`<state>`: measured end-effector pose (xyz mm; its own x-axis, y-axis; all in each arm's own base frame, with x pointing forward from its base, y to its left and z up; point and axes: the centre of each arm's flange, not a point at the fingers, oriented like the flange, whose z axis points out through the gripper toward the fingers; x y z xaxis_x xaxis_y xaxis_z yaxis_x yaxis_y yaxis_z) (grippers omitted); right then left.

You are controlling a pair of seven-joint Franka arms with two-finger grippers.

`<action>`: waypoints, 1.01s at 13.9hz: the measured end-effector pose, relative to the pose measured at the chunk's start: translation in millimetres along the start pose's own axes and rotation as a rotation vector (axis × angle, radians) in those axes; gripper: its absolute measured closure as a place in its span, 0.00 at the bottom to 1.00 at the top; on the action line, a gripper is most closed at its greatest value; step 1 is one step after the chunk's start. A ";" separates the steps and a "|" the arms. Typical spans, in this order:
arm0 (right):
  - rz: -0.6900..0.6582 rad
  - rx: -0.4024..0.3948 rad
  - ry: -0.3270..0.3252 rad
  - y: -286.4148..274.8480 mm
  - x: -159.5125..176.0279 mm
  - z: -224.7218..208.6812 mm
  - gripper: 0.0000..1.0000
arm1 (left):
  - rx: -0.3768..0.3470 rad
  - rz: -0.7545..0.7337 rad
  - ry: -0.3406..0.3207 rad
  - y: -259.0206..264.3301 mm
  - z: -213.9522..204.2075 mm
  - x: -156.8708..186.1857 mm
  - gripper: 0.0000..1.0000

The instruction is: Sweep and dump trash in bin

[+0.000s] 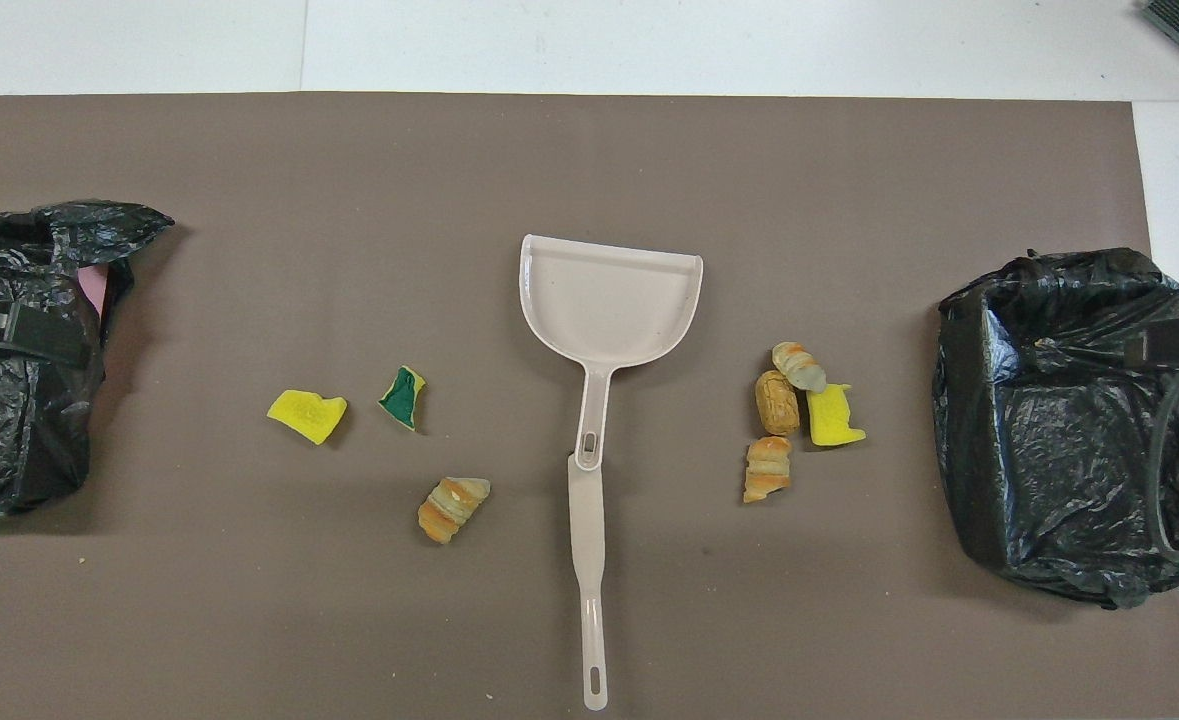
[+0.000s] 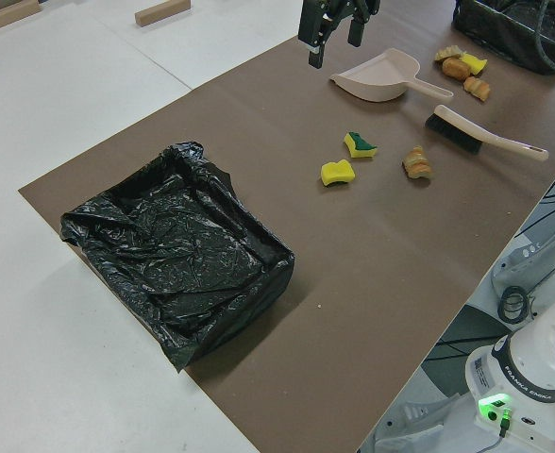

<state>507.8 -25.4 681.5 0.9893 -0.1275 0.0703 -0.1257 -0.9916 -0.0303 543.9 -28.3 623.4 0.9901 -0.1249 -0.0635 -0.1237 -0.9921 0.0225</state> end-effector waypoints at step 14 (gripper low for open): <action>-0.017 0.000 -0.021 -7.7 -7.8 7.0 0.00 | -0.009 0.010 0.001 5.4 -0.5 -0.3 0.00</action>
<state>501.6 -16.7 674.2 0.9927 -0.1100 0.0496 -0.1086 -0.9936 -0.0296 543.0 -33.5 624.0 0.9890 -0.1344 -0.0623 -0.1326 -0.9907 0.0319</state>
